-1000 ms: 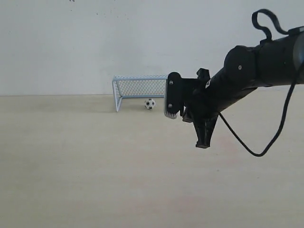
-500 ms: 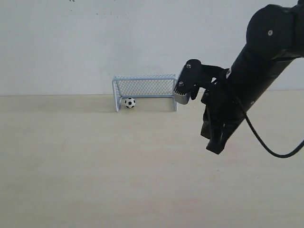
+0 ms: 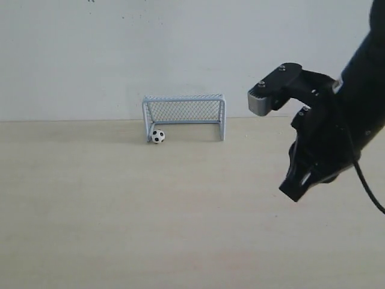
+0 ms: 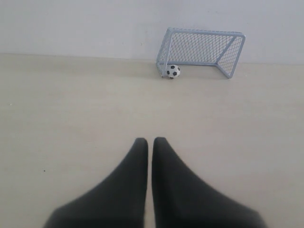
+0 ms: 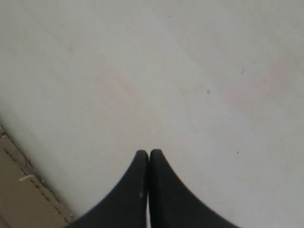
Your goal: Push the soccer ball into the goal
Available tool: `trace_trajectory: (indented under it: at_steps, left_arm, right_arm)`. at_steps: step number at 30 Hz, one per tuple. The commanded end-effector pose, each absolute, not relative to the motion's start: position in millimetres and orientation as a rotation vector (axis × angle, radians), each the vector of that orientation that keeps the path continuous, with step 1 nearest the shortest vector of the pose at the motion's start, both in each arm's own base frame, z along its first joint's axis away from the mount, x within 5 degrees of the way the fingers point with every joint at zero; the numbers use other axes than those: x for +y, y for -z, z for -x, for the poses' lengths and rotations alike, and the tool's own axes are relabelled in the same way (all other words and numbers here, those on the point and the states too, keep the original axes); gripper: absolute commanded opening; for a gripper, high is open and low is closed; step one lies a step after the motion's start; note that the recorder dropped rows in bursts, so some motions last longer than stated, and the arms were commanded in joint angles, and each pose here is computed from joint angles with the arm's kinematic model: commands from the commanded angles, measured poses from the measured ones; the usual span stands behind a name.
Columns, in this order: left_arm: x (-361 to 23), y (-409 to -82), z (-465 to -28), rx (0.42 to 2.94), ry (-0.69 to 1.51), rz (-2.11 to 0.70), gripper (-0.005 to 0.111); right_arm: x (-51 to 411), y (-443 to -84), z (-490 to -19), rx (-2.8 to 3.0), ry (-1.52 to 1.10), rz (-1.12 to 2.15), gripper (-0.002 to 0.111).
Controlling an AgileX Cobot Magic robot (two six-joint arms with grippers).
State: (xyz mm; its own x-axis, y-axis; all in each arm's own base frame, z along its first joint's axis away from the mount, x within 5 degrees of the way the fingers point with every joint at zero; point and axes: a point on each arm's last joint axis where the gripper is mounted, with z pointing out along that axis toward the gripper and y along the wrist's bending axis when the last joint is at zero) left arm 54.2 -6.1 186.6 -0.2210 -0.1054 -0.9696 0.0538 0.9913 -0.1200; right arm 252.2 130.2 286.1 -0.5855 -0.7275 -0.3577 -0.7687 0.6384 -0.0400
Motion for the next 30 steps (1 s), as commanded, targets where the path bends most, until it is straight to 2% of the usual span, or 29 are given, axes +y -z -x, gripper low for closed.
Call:
trace_trajectory:
  at_steps: [1,13,30]
  left_arm:
    - [-6.2,-186.1,-54.1,1.785,0.160,0.054,0.004]
    - [-6.2,-186.1,-54.1,1.785,0.160,0.054,0.004]
    - [-6.2,-186.1,-54.1,1.785,0.160,0.054,0.004]
  right_arm:
    - [114.8,-287.4,-221.7,2.478,-0.171,1.078,0.000]
    - [81.1,-292.6,-158.7,2.159,-0.272,0.608,0.000]
    - [73.5,-301.6,-144.6,2.015,-0.294,0.542,0.000]
